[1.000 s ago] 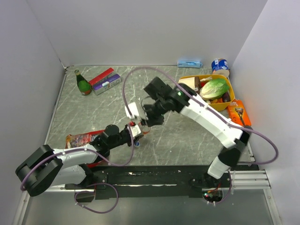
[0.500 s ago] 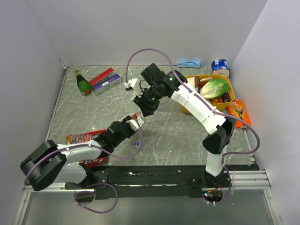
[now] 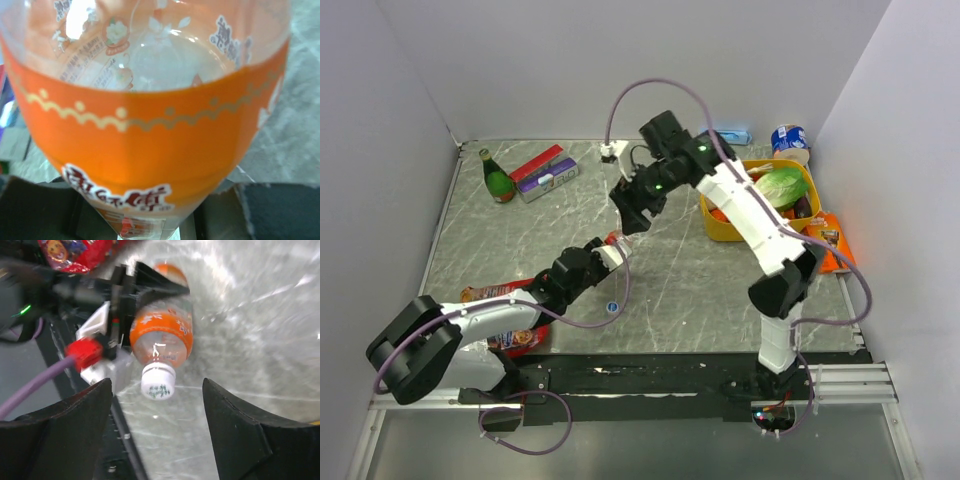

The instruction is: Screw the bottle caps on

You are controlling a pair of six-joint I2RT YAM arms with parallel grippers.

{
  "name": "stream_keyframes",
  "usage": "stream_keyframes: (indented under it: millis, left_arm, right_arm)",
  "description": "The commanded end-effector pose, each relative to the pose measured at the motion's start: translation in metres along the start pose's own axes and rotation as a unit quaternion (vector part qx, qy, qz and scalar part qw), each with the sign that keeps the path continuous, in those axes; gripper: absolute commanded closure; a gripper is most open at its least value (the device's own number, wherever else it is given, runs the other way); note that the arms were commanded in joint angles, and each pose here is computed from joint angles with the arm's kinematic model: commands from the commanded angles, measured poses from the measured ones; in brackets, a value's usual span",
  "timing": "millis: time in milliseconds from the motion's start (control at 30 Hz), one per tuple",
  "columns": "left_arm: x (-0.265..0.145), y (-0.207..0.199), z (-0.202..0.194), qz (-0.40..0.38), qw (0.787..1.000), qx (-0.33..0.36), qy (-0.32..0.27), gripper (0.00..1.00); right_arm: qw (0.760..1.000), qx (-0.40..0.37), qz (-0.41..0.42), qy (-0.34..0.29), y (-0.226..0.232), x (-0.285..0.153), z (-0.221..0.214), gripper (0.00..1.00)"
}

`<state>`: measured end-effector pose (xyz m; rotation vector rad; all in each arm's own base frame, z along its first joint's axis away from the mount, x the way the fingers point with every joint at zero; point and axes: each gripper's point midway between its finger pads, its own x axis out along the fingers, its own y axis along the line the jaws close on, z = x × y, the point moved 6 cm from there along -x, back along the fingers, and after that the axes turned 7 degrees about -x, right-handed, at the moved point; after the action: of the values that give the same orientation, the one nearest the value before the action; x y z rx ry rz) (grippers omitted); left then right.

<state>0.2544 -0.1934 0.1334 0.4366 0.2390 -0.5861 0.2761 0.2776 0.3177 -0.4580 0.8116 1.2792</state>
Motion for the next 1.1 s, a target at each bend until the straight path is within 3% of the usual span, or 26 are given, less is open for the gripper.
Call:
stream_keyframes:
  millis: [0,33,100,133,200,233,333,567,833,933,1067]
  left_arm:
    - [-0.009,-0.016,0.020,-0.126,0.991,-0.002,-0.034,0.99]
    - [-0.011,-0.015,0.020,-0.142,0.989,-0.001,-0.040,0.99]
    - [-0.020,-0.018,0.019,-0.183,0.982,0.016,-0.051,0.99]
    - [-0.025,-0.025,0.020,-0.227,0.972,0.021,-0.065,0.99]
    - [-0.033,-0.027,0.024,-0.257,0.963,0.030,-0.076,0.99]
    - [-0.037,-0.032,0.027,-0.282,0.955,0.033,-0.085,0.99]
    - [-0.041,-0.033,0.034,-0.298,0.949,0.038,-0.094,0.99]
    - [-0.043,-0.034,0.036,-0.320,0.939,0.083,-0.097,0.99]
    - [-0.042,-0.033,0.044,-0.317,0.939,0.079,-0.111,0.99]
    - [-0.041,-0.032,0.046,-0.313,0.940,0.077,-0.113,0.99]
    - [-0.040,-0.032,0.045,-0.312,0.940,0.077,-0.113,0.99]
  right_arm:
    - [0.982,-0.170,-0.016,-0.083,0.027,-0.061,0.009,0.21]
    - [0.962,-0.248,-0.035,-0.105,0.037,-0.082,0.005,0.22]
    - [0.943,-0.315,-0.021,-0.103,0.044,-0.070,-0.018,0.23]
    - [0.906,-0.404,-0.037,-0.122,0.057,-0.087,-0.022,0.24]
    - [0.882,-0.461,-0.028,-0.096,0.068,-0.065,-0.045,0.26]
    - [0.851,-0.511,-0.057,-0.111,0.072,-0.072,-0.042,0.26]
    - [0.830,-0.543,-0.061,-0.106,0.080,-0.058,-0.048,0.26]
    - [0.823,-0.555,-0.033,-0.115,0.092,-0.044,-0.033,0.31]
    - [0.813,-0.575,0.011,-0.095,0.094,-0.027,-0.034,0.37]
    - [0.815,-0.572,0.018,-0.091,0.094,-0.025,-0.035,0.42]
    - [0.818,-0.567,0.029,-0.090,0.094,-0.023,-0.034,0.58]
